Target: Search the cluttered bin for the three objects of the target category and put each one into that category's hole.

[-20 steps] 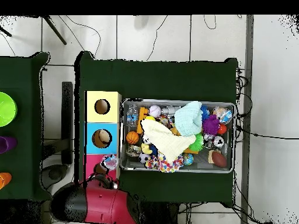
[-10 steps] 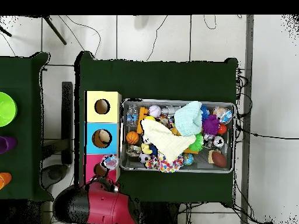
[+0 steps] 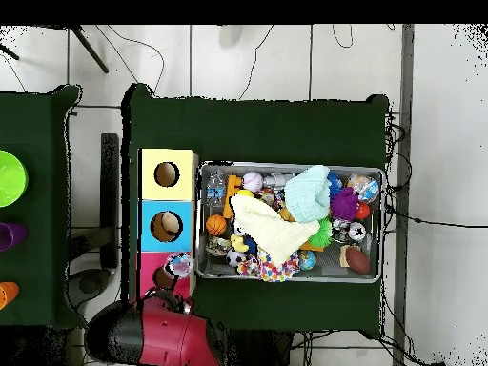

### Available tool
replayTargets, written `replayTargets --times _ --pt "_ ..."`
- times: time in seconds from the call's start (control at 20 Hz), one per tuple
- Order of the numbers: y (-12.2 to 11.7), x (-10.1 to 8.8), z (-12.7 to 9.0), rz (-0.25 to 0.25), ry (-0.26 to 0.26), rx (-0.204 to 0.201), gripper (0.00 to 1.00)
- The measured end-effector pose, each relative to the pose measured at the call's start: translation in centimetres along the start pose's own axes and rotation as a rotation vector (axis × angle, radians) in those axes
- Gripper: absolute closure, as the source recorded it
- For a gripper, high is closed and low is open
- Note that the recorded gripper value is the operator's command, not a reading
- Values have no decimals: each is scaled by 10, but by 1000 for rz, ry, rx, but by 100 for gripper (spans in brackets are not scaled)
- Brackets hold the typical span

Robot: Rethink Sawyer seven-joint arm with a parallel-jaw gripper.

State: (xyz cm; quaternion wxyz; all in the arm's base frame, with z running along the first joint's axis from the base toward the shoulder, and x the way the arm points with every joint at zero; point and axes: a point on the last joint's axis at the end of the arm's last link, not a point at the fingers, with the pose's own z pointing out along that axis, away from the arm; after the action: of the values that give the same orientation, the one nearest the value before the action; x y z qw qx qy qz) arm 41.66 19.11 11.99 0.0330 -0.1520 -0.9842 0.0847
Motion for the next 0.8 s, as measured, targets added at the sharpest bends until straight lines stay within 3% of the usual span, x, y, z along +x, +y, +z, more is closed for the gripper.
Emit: replayTargets --times 0.4,0.8 --pt "10 8 -2 -20 -4 -2 0" --pt "6 4 0 -8 1 -4 0"
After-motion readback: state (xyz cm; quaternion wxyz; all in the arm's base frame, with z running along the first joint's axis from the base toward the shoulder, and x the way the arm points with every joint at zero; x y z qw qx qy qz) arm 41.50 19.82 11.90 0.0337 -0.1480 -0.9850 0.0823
